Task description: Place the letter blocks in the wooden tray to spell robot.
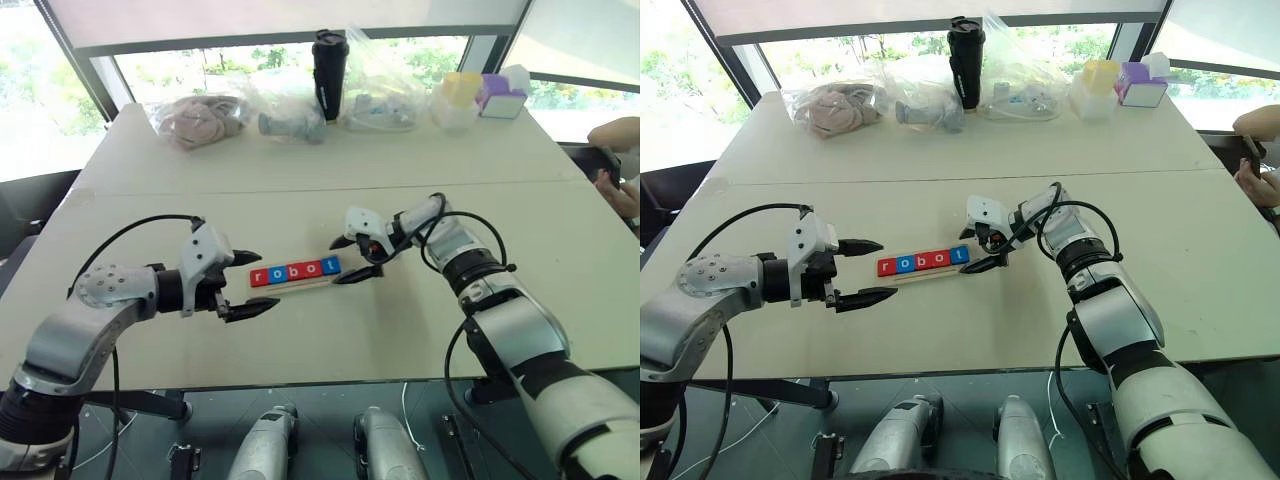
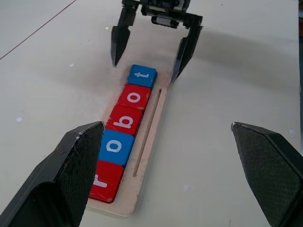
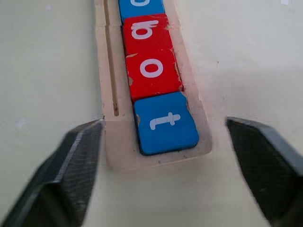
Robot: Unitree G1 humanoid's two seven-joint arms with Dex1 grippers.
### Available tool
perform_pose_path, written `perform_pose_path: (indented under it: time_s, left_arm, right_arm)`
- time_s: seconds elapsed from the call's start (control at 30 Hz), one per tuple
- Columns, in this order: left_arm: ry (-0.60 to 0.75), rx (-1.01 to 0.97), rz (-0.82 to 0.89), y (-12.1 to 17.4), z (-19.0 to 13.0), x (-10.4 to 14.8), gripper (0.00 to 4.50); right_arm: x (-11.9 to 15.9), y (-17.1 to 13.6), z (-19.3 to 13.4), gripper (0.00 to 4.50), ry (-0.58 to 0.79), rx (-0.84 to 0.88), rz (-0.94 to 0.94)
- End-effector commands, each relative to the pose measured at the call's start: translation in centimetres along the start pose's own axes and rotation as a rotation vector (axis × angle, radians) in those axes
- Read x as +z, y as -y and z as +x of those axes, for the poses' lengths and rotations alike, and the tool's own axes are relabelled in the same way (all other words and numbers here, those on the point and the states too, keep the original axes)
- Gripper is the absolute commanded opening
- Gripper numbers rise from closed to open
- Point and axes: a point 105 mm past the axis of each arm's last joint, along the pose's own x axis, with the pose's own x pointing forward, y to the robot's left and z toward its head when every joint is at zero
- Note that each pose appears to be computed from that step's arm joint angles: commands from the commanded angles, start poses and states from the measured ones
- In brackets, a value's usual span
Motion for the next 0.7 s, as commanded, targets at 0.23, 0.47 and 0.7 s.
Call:
perform_pose_path:
  time_s: [0.23,0.47,0.7]
  left_arm:
    - [0.020,0.030,0.039,-0.3,-0.7,0.9,4.50]
    - [-0.003,0.087,0.030,-1.9,-2.1,0.4,4.50]
    - [0.001,0.169,0.018,-4.1,-3.6,0.3,4.50]
  right_arm:
    - [2.5,3.3,-4.6,4.48,0.109,-0.269,-0.058]
    - [0.9,4.2,-5.6,4.48,0.106,-0.481,-0.017]
    - [0.3,2.9,-3.6,4.48,0.120,-0.440,0.013]
